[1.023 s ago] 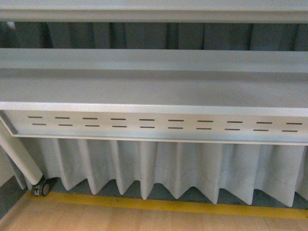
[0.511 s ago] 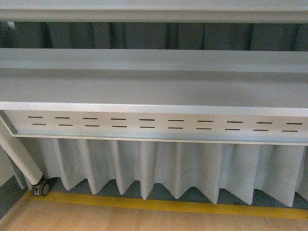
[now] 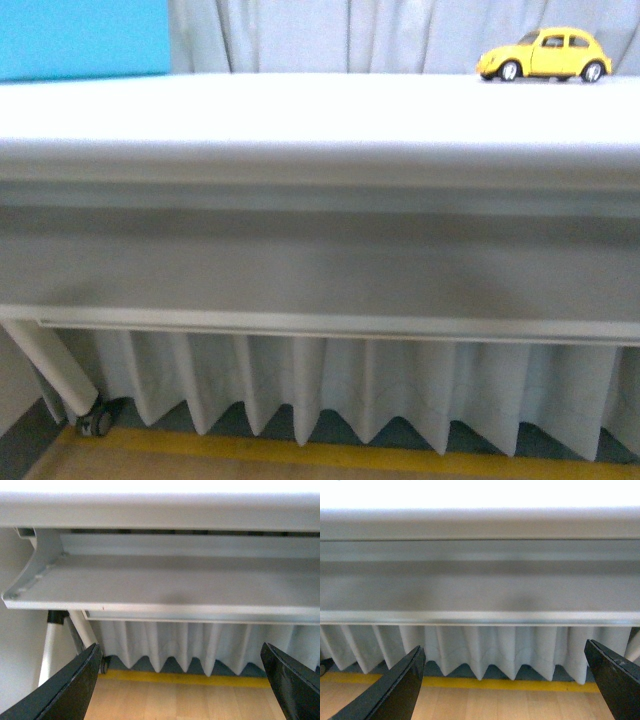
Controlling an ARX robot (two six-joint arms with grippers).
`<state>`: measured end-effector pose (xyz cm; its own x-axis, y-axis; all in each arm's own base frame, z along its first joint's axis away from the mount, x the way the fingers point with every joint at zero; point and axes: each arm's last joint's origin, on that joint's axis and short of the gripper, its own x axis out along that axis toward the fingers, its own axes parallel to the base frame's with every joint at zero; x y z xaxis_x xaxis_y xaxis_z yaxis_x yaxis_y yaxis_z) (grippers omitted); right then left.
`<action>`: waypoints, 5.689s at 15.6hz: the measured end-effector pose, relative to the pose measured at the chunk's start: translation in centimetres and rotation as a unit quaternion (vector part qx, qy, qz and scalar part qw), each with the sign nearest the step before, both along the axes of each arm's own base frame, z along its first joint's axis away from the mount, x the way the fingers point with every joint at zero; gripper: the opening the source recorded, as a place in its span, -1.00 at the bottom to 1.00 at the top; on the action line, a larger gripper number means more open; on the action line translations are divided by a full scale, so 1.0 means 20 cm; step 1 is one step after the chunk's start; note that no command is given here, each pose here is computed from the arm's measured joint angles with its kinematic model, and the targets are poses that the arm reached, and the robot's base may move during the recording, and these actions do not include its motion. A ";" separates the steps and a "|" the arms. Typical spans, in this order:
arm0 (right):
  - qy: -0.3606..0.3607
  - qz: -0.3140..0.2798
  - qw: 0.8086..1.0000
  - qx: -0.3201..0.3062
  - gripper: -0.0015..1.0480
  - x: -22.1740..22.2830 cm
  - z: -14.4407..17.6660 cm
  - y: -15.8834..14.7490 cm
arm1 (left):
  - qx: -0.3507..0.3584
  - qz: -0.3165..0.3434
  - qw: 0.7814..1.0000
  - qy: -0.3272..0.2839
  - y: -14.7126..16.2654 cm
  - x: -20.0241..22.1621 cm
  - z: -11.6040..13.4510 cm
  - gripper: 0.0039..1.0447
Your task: Wind up and store yellow beetle toy
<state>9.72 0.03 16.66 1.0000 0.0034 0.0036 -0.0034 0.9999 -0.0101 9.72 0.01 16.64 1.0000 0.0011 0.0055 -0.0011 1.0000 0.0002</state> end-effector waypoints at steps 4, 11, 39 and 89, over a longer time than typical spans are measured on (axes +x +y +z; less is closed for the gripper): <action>0.000 0.000 1.000 0.000 0.87 0.00 0.00 0.00 | 0.000 0.000 1.000 0.002 0.00 0.00 0.00 0.88; 0.000 0.000 1.000 0.000 0.87 0.00 0.00 0.00 | 0.000 0.000 1.000 0.001 0.00 0.00 0.00 0.88; 0.000 0.000 1.000 0.001 0.87 0.00 0.00 0.00 | 0.000 0.000 1.000 0.000 0.00 0.00 0.00 0.88; 0.193 0.442 0.818 -0.312 0.87 1.17 0.08 -0.29 | 0.000 0.000 1.000 0.001 0.00 0.00 0.00 0.88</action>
<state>33.14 -5.83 18.34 0.5316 0.6067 -0.5910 -0.8464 0.4056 -0.3450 9.73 0.01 16.63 1.0000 0.0015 0.0040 -0.0015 1.0000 0.0002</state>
